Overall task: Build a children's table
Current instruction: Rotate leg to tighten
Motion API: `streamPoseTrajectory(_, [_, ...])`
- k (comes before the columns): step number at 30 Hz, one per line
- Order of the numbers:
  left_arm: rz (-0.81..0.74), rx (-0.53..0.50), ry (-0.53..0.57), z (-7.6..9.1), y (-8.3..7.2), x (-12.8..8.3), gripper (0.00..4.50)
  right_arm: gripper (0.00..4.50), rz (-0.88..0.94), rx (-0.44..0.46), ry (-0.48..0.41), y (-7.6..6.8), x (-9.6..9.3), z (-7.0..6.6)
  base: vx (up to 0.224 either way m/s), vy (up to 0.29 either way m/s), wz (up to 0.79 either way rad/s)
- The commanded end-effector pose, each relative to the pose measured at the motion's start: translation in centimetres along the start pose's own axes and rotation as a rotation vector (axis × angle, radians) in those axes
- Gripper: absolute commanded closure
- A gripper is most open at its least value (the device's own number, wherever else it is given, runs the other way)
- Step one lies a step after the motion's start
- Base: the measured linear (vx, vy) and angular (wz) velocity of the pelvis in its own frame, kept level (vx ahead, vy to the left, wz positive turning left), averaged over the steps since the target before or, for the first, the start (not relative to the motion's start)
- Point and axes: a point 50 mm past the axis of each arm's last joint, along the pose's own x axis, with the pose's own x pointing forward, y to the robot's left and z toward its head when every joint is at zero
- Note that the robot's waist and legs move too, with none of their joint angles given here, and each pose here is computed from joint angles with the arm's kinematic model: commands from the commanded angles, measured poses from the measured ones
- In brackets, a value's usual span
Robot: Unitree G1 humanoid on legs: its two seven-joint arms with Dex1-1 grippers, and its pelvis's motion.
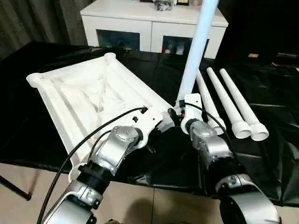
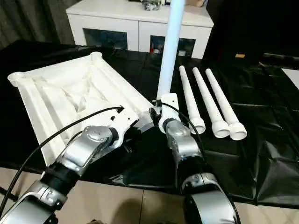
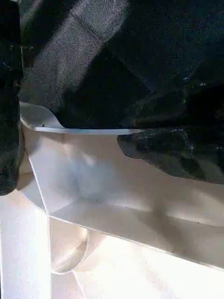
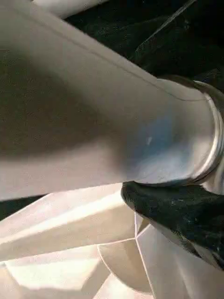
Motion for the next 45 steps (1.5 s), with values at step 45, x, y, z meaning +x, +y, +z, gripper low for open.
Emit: streamPoseTrajectory(45, [-0.414,0.216,-0.031,-3.2,1.0,-7.6,4.5,1.72,0.821,-0.338,0.068,-2.9,-6.5,-0.6,0.003,0.0,0.0])
